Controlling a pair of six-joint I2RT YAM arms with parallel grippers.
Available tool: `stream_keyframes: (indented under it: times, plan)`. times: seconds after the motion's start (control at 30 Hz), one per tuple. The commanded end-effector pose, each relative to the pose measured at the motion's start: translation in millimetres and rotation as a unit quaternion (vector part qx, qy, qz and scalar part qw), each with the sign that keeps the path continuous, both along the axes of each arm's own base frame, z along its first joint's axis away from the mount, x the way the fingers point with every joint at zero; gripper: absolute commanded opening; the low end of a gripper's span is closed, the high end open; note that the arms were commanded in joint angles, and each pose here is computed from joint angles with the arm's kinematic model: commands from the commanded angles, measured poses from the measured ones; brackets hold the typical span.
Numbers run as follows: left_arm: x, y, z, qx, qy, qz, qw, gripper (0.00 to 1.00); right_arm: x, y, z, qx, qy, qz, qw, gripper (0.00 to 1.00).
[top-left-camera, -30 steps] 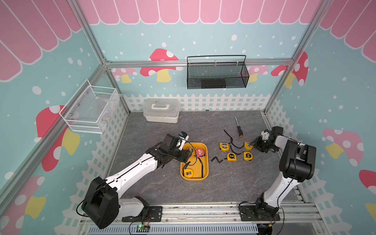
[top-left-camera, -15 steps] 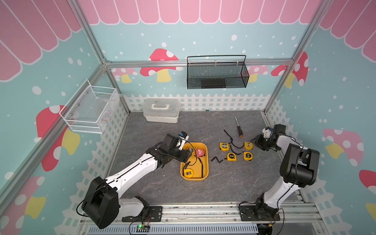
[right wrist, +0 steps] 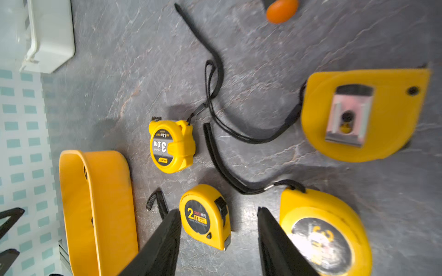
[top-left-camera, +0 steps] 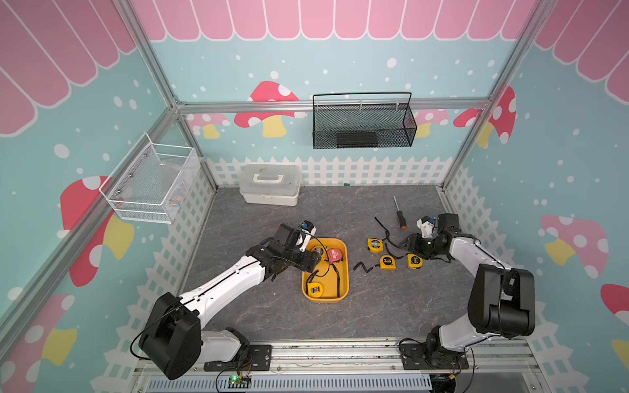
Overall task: Take the tape measure out of the storage box
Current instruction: Place the tape measure at the center of the board, then pick up the tape measure from the storage box.
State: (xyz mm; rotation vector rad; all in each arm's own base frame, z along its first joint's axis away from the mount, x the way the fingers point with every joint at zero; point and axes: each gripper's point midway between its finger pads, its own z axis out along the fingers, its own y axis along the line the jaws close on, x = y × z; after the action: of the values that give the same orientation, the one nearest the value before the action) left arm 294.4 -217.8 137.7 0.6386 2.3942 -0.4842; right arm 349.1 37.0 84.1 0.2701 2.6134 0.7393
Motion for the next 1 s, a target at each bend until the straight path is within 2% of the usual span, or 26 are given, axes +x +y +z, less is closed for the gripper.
stream_keyframes:
  times: [0.0,0.27,0.5,0.73,0.97]
  plan:
    - [2,2,-1,0.007,0.011,0.007,1.0,0.77,-9,16,1,-0.006,-0.002,0.024,1.0,0.53]
    - [-3,0,-13,0.009,0.041,0.015,0.999,0.77,-9,51,-2,0.009,-0.002,0.063,0.998,0.55]
    - [2,-19,-22,0.025,0.054,-0.009,0.998,0.77,-5,63,-4,0.018,0.002,0.08,0.997,0.57]
    - [15,-37,-33,0.041,0.068,-0.026,0.997,0.77,-1,66,4,0.024,-0.006,0.085,0.996,0.57]
    - [35,-42,-48,0.074,0.089,0.002,0.993,0.76,0,68,3,0.03,-0.002,0.09,0.995,0.58]
